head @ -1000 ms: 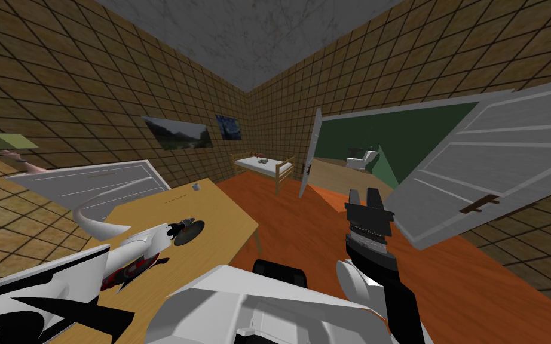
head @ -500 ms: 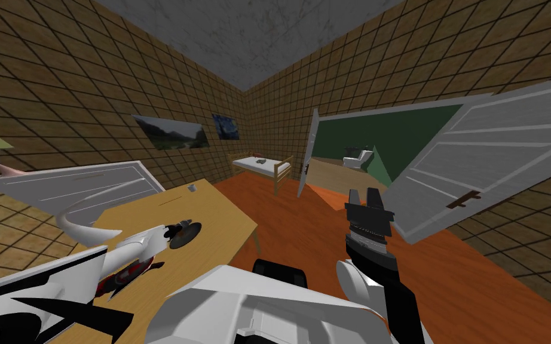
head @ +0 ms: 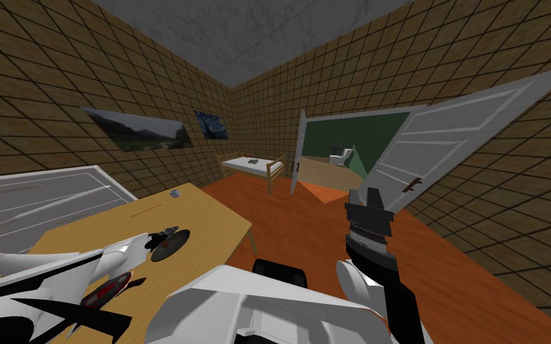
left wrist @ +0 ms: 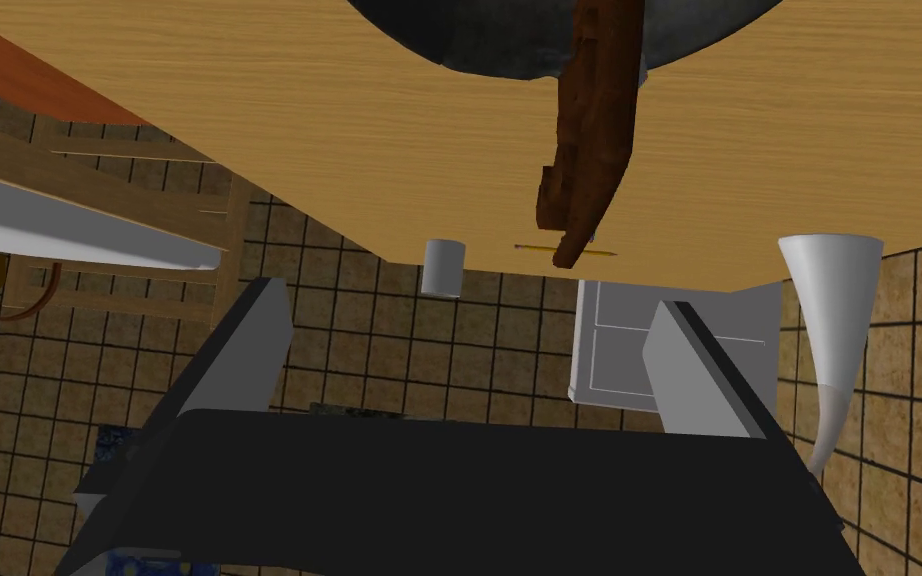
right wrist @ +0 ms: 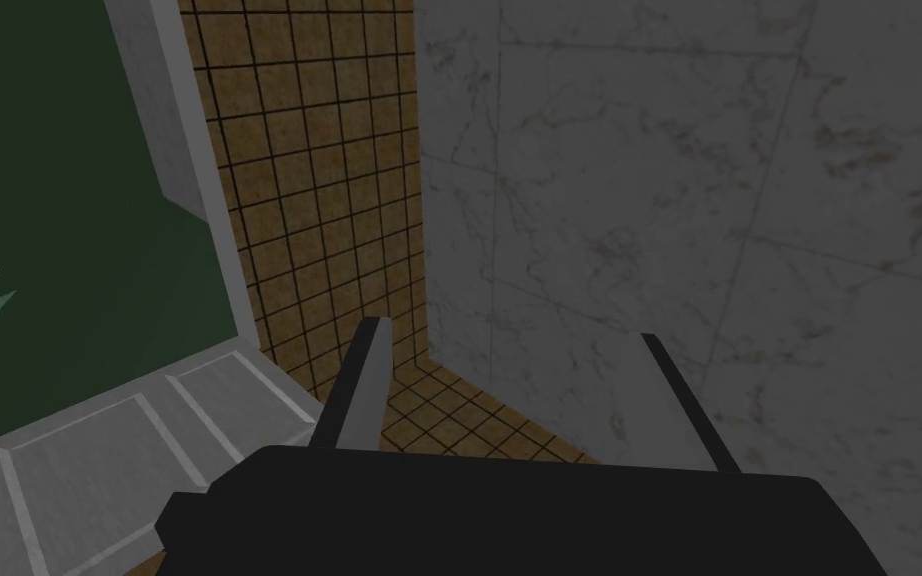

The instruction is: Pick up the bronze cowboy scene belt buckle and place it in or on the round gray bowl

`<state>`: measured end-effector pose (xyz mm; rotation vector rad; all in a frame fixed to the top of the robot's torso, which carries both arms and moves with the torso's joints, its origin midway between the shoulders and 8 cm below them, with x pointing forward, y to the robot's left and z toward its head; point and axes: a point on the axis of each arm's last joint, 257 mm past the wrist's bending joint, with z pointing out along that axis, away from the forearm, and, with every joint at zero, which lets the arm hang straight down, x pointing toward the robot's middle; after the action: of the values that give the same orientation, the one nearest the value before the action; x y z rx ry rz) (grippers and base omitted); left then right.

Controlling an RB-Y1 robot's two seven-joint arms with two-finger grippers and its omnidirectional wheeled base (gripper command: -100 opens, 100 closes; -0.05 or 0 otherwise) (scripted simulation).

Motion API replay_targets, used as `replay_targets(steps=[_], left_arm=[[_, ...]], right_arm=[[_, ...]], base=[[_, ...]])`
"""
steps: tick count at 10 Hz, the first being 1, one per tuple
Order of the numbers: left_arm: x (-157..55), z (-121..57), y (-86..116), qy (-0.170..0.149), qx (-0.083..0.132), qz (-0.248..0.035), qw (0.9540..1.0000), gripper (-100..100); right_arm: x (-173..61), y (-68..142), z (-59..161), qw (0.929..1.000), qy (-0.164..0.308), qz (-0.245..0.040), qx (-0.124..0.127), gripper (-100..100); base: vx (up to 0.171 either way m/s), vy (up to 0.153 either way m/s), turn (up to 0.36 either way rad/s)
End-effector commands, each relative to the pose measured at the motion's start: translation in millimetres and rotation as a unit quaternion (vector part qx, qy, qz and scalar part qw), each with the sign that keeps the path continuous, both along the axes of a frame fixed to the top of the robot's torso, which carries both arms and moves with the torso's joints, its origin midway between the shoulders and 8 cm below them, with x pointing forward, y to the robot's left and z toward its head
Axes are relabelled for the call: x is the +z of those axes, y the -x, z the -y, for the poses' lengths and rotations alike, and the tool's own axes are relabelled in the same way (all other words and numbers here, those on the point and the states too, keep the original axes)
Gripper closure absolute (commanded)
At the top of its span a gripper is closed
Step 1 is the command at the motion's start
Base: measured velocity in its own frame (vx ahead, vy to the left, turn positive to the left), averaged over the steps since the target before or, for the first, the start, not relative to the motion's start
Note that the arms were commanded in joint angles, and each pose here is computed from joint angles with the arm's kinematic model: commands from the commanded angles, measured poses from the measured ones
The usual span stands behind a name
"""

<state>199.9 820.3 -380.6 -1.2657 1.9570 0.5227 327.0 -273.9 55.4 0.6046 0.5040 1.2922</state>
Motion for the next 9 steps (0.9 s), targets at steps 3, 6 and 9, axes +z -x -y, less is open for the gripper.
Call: replay_targets(steps=[3, 6, 9], left_arm=[[4, -11.4, 33, 0.003, 0.028, 0.002, 0.9996, -100], [20, -33.7, 58, -0.012, 0.058, 0.003, 0.9983, -100], [32, -49.3, 90, -0.016, 0.090, 0.011, 0.9958, -100]], right_arm=[[0, 0, 0, 1.0000, 0.000, 0.000, 0.000, 0], [0, 0, 0, 1.0000, 0.000, 0.000, 0.000, 0], [0, 0, 0, 1.0000, 0.000, 0.000, 0.000, 0]], base=[[-0.014, -0.009, -0.073], [-0.052, -0.019, -0.214], [-0.037, -0.014, -0.136]])
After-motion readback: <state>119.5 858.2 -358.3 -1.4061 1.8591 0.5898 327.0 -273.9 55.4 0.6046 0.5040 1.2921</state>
